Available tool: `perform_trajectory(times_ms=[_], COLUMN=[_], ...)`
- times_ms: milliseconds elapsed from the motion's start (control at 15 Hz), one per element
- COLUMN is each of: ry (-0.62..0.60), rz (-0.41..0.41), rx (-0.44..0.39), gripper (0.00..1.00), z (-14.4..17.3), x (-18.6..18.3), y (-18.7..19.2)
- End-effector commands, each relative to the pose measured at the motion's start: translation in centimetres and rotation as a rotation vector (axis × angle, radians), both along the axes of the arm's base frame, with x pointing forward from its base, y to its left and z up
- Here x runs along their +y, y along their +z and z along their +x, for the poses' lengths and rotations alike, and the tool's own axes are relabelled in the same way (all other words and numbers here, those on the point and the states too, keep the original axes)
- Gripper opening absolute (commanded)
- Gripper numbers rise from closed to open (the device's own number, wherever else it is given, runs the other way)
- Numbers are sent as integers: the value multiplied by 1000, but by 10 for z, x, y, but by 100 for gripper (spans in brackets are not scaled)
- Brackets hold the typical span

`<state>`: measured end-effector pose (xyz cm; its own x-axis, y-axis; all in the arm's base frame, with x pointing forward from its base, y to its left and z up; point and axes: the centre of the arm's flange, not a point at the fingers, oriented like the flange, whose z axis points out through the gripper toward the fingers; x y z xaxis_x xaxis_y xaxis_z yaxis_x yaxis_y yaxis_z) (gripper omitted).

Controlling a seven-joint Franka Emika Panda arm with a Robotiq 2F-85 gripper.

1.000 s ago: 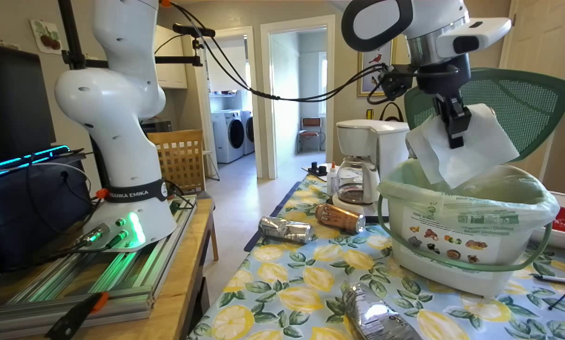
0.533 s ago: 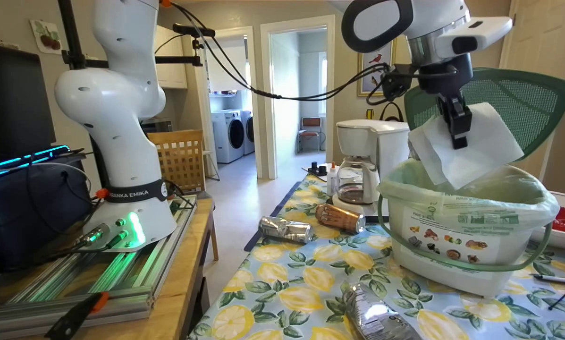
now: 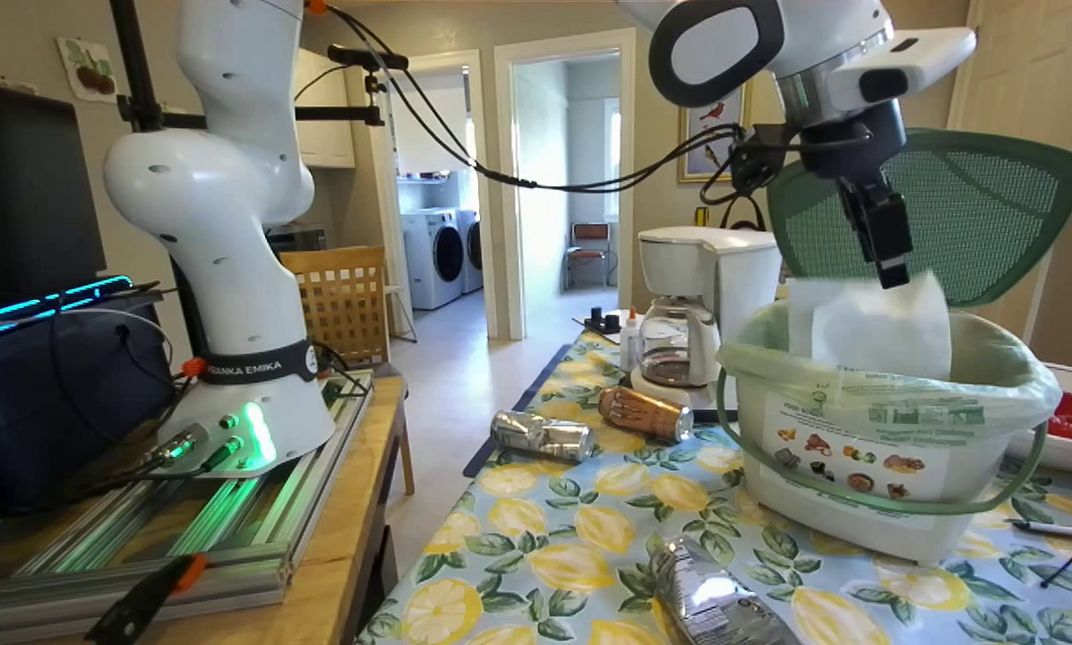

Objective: Use the paper towel to pick the right brown can in the bin

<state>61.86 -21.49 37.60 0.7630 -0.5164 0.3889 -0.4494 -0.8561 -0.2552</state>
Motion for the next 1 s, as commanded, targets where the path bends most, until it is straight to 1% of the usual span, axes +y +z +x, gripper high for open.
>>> perform_trajectory(times_ms=[0, 67, 333, 467, 600, 733, 867, 933], ry=[-31, -33, -67, -92, -104, -122, -107, -64], rz=[12, 12, 36, 61, 67, 65, 41, 26], rx=[-17, -16, -4, 23, 59, 110, 191, 254], gripper=[96, 100, 100, 100, 100, 100, 100, 100], z=[4, 4, -1, -9, -18, -31, -47, -58], x=[3, 3, 10, 15, 19, 19, 18, 18], y=[-6, -7, 0, 6, 14, 22, 28, 32])
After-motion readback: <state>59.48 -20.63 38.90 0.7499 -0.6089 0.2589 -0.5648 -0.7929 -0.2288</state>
